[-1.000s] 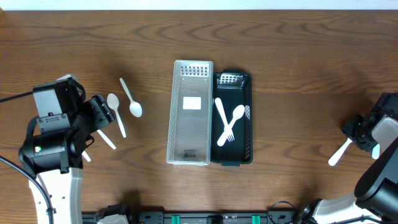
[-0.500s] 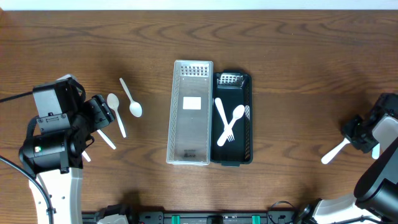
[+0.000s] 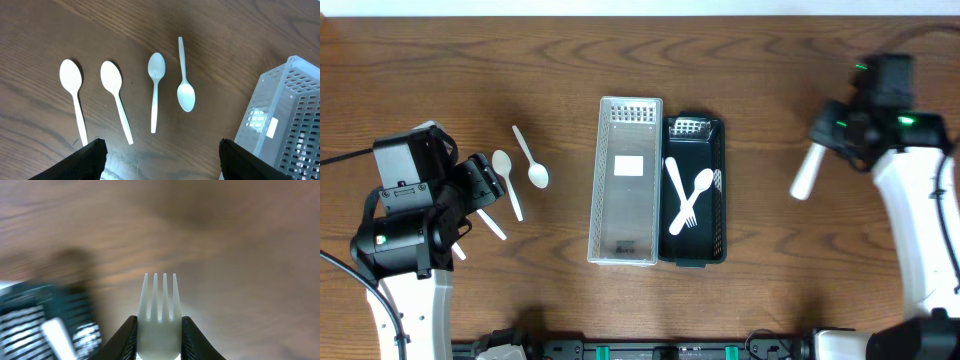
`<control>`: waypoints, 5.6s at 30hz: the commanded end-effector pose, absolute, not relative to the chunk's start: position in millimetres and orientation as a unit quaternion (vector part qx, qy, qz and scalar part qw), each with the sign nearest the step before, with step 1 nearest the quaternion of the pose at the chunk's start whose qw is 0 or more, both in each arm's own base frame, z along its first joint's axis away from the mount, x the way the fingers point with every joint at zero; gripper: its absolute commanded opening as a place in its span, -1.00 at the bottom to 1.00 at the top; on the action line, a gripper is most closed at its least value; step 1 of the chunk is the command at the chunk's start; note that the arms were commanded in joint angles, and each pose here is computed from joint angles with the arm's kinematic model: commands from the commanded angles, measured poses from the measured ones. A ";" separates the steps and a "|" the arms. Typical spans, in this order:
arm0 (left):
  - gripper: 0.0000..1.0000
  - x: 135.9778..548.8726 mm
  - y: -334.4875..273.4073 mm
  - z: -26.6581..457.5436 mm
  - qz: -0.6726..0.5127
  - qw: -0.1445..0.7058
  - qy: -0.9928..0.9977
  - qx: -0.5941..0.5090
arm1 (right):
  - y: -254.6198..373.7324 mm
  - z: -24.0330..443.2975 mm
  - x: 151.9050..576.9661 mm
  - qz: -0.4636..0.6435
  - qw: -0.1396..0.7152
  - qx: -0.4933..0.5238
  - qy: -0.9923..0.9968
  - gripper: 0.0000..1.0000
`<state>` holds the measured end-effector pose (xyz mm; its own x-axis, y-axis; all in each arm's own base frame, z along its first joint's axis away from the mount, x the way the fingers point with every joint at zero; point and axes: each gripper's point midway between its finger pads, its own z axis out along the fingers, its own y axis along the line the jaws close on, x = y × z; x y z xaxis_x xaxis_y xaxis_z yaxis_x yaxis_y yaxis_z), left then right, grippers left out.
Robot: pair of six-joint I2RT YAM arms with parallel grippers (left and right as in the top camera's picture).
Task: Pack container
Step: 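Carry the fork into the green basket and release it, then move the right gripper to the last white fork and grasp it, then lift the fork and carry it over the green basket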
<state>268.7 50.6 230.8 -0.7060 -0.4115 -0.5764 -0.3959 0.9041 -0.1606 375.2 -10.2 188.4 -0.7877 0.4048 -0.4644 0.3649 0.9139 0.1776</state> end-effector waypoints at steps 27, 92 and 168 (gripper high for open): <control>0.49 263.2 52.2 230.0 -0.009 0.305 0.925 -0.227 | 148.5 182.7 387.6 0.053 0.227 0.051 0.971 0.07; 0.49 263.5 52.3 230.3 -0.012 0.306 0.922 -0.236 | -292.2 -13.9 313.4 -0.022 0.018 0.350 0.936 0.92; 0.49 263.4 52.3 230.2 -0.012 0.305 0.923 -0.236 | -227.6 97.1 363.4 -0.010 0.133 0.357 0.925 -0.97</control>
<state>263.3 49.6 226.6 -0.7129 -0.4343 -0.5506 -0.4162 0.8939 -0.1663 333.8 -249.8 31.3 -0.7241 0.6816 -0.1054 0.6833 0.7297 0.0244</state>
